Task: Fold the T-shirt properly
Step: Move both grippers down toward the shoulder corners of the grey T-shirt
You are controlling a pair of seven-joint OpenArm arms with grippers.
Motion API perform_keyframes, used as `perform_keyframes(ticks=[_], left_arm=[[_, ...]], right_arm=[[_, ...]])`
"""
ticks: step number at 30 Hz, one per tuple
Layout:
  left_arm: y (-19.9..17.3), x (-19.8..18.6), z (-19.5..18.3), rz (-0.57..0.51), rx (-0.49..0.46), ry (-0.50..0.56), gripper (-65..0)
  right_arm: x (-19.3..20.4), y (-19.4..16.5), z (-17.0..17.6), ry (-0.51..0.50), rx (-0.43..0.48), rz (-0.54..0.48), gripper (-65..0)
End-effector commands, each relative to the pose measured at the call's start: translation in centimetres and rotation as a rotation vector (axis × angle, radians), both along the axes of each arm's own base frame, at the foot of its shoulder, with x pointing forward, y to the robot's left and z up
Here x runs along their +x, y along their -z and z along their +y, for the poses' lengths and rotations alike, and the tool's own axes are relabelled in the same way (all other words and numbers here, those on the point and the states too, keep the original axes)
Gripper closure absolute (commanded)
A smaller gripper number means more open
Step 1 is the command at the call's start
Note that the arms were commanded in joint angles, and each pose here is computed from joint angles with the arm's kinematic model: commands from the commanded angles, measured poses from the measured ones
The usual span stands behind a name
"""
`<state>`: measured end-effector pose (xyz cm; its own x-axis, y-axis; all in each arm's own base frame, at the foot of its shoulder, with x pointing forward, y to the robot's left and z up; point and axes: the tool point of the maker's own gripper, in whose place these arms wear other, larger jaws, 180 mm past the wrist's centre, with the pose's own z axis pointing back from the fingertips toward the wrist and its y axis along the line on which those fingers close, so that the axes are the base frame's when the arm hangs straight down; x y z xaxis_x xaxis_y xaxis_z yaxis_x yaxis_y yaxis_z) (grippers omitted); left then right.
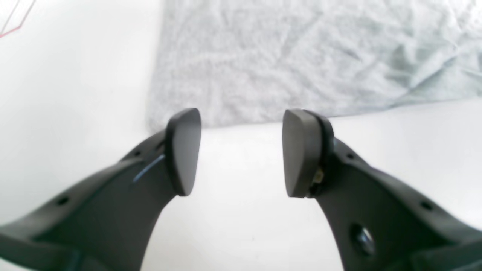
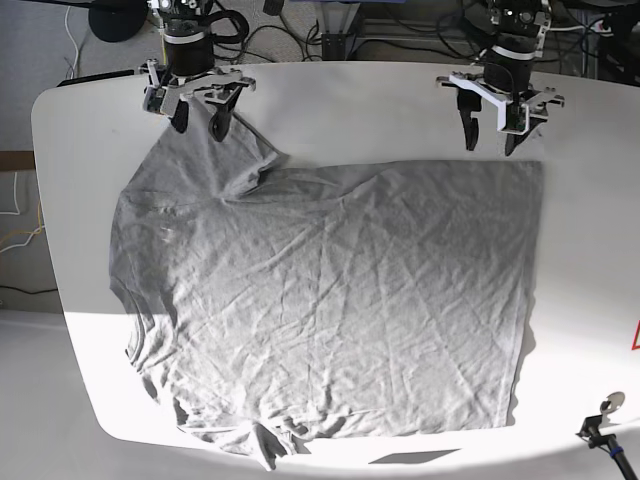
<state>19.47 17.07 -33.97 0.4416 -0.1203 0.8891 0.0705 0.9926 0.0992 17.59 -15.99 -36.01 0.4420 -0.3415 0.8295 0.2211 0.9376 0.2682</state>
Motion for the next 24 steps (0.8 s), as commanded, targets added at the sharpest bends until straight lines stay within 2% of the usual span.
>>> perform_keyframes(ticks=[1,5,11,20,24], left_arm=[[-1.1,0.5,0.5,-0.038,-0.019,-0.011,-32.8],[-1.4,1.9,2.6,-0.007,-0.099,-0.042,-32.8],[-2.5,3.0,6.4,0.04,-0.179,-0.097,-32.8],[-3.1,2.7,10.6,0.132,-0.137,-0.139,-32.8],[-2.5,2.3,11.7,0.145,-0.194,-0.181,-32.8]], right_arm=[[0.2,-0.7,-0.6,0.023,0.033,-0.023,-38.0],[0.0,-0.4,-2.0,0.104,0.188,-0.002,-38.0],[-0.8,0.0,-2.7,0.172,0.365,0.035,-38.0],[-2.7,0.8,-4.5,0.231,0.518,0.127,-38.0],[-3.6,1.7,-4.5,0.242,0.578,0.174,-38.0]])
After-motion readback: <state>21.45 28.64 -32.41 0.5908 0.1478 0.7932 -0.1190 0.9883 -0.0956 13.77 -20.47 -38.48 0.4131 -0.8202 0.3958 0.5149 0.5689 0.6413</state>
